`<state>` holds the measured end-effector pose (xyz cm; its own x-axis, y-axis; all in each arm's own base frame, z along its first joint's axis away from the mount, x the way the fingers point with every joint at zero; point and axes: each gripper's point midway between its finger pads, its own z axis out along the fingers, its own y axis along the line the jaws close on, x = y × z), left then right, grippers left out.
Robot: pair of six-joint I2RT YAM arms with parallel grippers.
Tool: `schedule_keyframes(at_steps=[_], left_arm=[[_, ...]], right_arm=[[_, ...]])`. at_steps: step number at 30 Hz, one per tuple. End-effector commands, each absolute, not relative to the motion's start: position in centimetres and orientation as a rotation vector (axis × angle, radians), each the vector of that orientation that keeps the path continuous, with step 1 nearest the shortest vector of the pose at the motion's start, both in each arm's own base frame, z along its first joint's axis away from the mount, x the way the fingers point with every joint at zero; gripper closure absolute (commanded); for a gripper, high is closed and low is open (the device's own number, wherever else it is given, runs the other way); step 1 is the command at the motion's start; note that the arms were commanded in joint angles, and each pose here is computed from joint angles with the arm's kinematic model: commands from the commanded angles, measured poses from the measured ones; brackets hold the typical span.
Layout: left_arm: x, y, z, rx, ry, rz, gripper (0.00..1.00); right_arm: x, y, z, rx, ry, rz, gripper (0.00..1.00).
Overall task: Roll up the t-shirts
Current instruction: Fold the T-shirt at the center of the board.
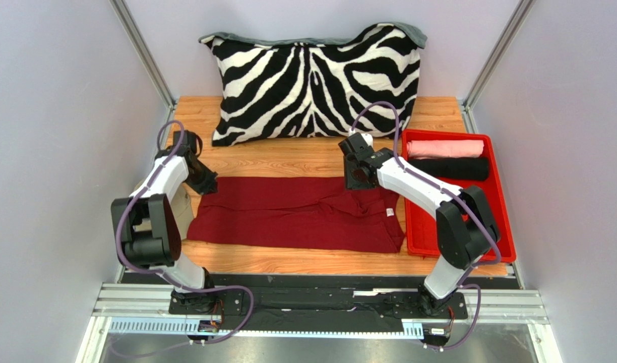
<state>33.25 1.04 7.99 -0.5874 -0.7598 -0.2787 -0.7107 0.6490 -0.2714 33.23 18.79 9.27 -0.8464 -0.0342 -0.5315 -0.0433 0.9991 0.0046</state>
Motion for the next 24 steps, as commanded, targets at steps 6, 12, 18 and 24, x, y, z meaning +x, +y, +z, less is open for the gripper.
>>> schedule_keyframes(at_steps=[6,12,18,24], left_arm=[[30.9,4.0,3.3,-1.441,2.532,0.0,0.96],[32.6,4.0,5.6,-1.315,2.503,-0.069,0.89],[34.6,1.4,8.5,-0.991,2.533,-0.211,0.71],[34.5,-5.6,10.7,-0.594,2.601,-0.449,0.68]], right_arm=[[34.1,21.4,5.9,-0.064,2.654,0.207,0.56],[29.6,23.9,6.0,-0.078,2.683,0.475,0.72],[24.9,25.4,6.4,-0.194,2.676,0.49,0.77],[24.2,23.6,7.7,-0.227,2.62,0.329,0.57]])
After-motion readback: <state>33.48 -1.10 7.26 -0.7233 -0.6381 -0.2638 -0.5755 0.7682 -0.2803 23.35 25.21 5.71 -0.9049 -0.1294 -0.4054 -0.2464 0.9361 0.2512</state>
